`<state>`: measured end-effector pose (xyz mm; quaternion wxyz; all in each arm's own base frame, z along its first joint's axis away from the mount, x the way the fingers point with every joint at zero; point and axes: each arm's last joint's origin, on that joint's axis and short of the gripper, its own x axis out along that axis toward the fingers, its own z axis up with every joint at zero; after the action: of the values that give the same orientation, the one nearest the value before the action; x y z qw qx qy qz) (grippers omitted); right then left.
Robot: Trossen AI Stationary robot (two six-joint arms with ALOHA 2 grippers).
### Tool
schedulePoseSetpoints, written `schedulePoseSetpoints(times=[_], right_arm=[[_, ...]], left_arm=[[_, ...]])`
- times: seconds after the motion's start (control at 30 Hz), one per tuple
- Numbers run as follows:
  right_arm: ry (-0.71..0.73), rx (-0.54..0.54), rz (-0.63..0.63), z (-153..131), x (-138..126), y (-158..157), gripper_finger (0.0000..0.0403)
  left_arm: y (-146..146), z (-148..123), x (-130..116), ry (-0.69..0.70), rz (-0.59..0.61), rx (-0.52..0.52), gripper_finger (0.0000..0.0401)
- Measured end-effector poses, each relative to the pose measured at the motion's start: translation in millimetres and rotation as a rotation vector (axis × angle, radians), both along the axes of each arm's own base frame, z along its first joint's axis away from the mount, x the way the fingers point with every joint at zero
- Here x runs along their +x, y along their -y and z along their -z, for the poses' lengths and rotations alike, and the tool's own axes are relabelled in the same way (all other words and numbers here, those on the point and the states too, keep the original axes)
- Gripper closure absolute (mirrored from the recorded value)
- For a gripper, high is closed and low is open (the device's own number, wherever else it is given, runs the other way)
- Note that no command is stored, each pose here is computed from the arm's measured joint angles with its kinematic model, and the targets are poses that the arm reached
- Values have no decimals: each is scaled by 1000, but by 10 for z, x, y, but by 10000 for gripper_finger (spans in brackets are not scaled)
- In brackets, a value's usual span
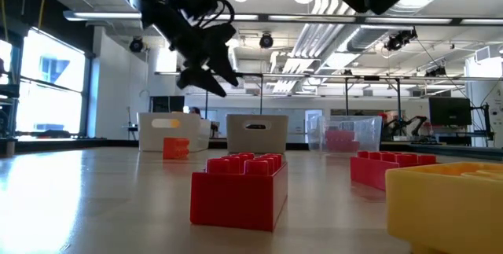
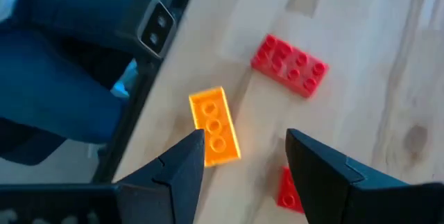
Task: Sort & place blocks by color
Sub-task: Put the yellow game piece into the white bin
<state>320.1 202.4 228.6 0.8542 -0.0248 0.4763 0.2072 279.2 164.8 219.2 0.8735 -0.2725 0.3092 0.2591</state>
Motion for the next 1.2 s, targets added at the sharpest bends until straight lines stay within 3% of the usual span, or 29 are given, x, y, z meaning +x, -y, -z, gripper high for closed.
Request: schedulePoseSetpoints(times=[0.23,0.57,1.2], right_arm=[[16,0,-34,113,2,-160,214],[-22,-46,-71,492,47,-343,214],[-91,-102,-32,868,88,-398,214]], left_arm=[[473,-115,-108,-215,-8,53,176],[976,-146,-64,-283,101,80,176],[1063,-146,-44,-288,90,110,176]])
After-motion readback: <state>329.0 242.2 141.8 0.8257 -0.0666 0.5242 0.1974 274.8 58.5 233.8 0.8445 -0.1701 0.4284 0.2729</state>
